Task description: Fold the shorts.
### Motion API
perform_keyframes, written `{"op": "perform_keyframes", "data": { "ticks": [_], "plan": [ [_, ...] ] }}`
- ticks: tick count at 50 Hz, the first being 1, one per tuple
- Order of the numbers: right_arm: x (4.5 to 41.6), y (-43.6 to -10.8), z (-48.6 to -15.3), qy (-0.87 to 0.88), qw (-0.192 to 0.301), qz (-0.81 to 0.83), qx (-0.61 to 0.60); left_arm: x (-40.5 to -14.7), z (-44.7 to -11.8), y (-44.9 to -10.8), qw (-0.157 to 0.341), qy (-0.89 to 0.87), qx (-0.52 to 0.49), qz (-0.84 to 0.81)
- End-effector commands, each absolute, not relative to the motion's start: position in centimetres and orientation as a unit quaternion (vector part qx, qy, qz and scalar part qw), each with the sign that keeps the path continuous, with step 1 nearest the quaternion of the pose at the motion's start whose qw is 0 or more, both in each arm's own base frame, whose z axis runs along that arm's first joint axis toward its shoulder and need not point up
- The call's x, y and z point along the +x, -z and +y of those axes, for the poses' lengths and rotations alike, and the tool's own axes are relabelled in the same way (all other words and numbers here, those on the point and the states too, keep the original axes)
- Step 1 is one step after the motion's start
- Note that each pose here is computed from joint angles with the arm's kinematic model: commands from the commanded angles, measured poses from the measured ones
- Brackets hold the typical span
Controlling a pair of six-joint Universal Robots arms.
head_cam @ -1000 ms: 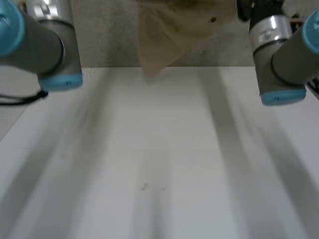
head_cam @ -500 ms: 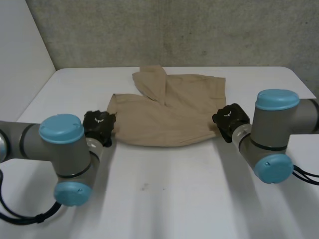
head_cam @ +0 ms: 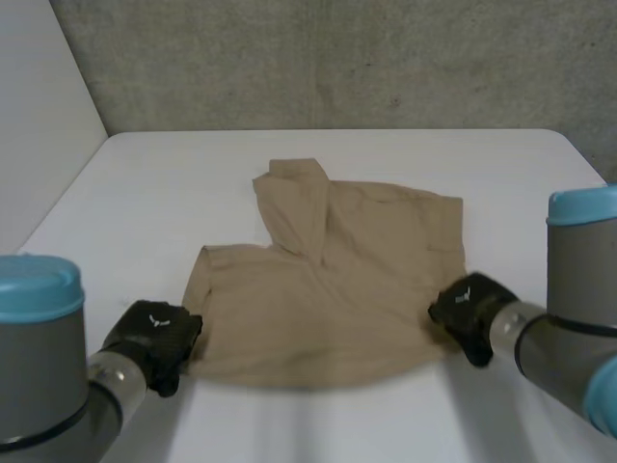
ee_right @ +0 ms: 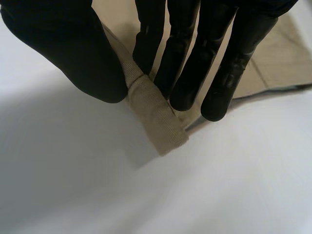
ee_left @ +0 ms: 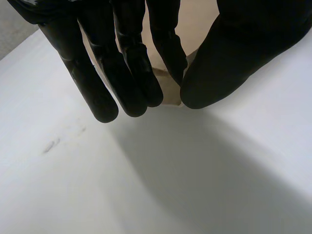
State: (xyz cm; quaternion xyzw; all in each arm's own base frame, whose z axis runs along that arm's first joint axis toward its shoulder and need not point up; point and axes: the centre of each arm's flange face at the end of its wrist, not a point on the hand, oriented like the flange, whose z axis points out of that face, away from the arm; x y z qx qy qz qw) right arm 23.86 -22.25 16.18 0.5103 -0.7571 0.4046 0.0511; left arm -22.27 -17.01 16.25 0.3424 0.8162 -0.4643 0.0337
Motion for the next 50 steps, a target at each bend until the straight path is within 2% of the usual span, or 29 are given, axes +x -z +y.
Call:
{"op": "perform_keyframes", "data": {
  "ticks": [1,6,10,14,18,22,27,32,37,45,50],
  "plan": [
    [22.0,-16.1,-17.6,-0.326,0.052,-0.746,0.579,-21.4,-12.7,-18.1,0.0,0.437,0.377,0.817],
    [21.5,-16.2,-16.2,-0.307,0.048,-0.747,0.588,-21.5,-10.4,-17.6,-0.025,0.388,0.417,0.822],
    [20.9,-16.1,-16.9,-0.306,0.049,-0.751,0.582,-21.8,-10.0,-17.5,-0.021,0.381,0.452,0.807],
    [21.1,-16.4,-17.7,-0.326,0.045,-0.749,0.575,-22.9,-12.0,-18.3,-0.012,0.423,0.457,0.782],
    [21.5,-16.5,-18.2,-0.351,0.037,-0.741,0.571,-24.6,-14.9,-20.5,-0.008,0.504,0.435,0.746],
    [21.8,-16.3,-18.6,-0.371,0.039,-0.737,0.564,-27.0,-18.7,-23.0,-0.012,0.603,0.402,0.689],
    [22.1,-16.1,-18.7,-0.387,0.036,-0.738,0.552,-29.6,-22.4,-24.2,-0.024,0.672,0.38,0.635],
    [22.2,-15.8,-18.9,-0.401,0.033,-0.741,0.537,-33.1,-26.4,-22.6,-0.048,0.69,0.393,0.607],
    [22.2,-15.4,-19.0,-0.406,0.034,-0.74,0.535,-36.8,-29.9,-19.5,-0.085,0.678,0.43,0.59],
    [22.2,-14.9,-18.9,-0.407,0.035,-0.74,0.535,-40.1,-32.1,-15.7,-0.157,0.652,0.486,0.561],
    [22.1,-14.6,-18.8,-0.406,0.034,-0.74,0.535,-41.0,-32.7,-13.9,-0.171,0.64,0.499,0.559]
  ]
}}
